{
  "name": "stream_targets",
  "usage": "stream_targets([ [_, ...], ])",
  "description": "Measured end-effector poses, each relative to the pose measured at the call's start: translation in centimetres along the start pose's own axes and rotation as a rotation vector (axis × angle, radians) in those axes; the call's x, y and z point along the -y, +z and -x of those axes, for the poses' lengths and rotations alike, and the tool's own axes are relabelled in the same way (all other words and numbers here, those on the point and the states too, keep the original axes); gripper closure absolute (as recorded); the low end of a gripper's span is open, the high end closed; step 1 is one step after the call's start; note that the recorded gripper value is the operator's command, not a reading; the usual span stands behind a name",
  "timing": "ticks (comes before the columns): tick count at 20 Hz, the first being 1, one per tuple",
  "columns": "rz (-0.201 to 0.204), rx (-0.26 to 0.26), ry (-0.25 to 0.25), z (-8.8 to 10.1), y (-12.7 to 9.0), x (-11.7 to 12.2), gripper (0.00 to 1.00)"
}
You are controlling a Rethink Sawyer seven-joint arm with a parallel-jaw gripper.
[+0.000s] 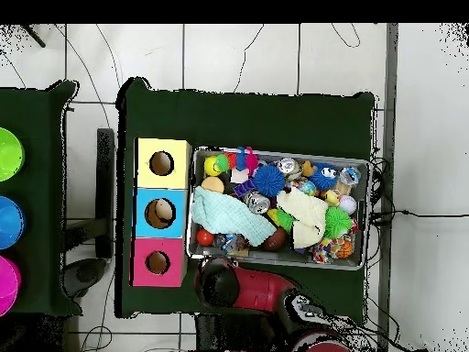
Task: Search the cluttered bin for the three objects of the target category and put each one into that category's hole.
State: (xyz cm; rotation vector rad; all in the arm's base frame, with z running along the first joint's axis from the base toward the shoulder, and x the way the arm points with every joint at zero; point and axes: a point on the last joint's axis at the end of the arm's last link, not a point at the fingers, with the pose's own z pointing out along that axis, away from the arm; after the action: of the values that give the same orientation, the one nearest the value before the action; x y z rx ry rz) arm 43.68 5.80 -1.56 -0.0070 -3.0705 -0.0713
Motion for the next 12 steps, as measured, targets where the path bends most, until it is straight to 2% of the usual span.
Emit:
stream_targets([
  [5, 0.008, -0.070, 0.011, 0.8, -1.6, -0.7, 0.00],
  [12, 0.021, -0.134, 0.027, 2.6, -6.2, -1.3, 0.00],
])
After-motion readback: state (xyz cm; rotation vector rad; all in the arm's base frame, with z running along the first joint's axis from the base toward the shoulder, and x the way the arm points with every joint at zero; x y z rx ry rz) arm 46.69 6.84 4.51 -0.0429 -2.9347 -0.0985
